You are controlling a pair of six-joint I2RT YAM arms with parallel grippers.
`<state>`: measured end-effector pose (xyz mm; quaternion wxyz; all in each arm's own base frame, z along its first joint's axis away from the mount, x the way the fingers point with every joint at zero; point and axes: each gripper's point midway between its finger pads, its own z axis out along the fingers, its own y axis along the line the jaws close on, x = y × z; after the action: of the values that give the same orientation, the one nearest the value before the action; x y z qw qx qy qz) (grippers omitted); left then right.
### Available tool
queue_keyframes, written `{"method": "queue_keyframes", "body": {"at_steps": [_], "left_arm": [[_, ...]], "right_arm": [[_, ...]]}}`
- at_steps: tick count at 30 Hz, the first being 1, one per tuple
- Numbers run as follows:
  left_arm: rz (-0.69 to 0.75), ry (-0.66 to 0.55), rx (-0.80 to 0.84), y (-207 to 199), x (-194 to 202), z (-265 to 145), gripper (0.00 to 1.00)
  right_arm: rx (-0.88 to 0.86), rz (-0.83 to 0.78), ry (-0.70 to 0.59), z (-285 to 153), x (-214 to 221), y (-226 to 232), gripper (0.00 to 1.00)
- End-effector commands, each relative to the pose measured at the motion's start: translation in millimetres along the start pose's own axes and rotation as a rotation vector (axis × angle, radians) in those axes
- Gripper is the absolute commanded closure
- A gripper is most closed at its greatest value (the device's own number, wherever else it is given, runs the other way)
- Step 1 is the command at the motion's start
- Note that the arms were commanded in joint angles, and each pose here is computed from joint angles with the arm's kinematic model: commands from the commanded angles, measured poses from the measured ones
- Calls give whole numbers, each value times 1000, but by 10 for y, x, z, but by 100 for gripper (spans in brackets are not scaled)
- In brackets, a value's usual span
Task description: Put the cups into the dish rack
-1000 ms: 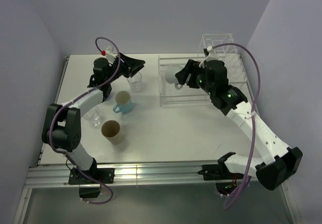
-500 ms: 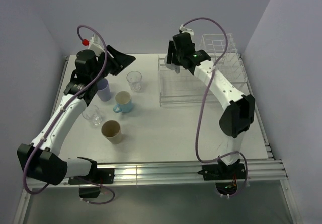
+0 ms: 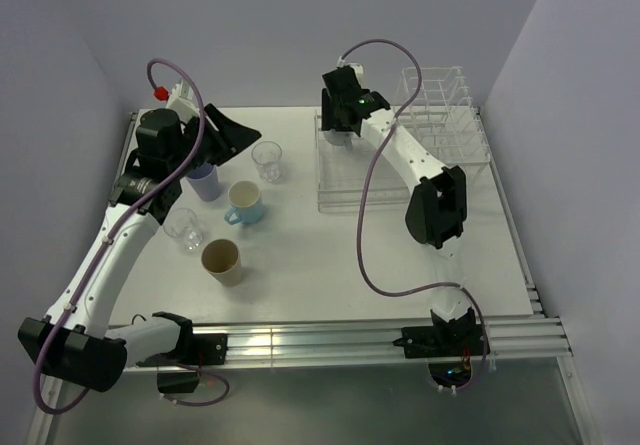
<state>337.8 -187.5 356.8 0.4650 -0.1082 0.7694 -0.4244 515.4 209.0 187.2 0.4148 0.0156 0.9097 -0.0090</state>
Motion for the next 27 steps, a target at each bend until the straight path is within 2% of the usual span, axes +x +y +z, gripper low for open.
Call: {"method": "queue_keyframes", "body": {"at_steps": [1, 27], "left_arm": [[51, -7, 6, -58, -23, -119, 52], [65, 17, -29, 64, 62, -106, 52]], "right_arm": [[-3, 47, -122, -68, -489, -4, 100], [-8, 21, -6, 437, -78, 115, 100]]}}
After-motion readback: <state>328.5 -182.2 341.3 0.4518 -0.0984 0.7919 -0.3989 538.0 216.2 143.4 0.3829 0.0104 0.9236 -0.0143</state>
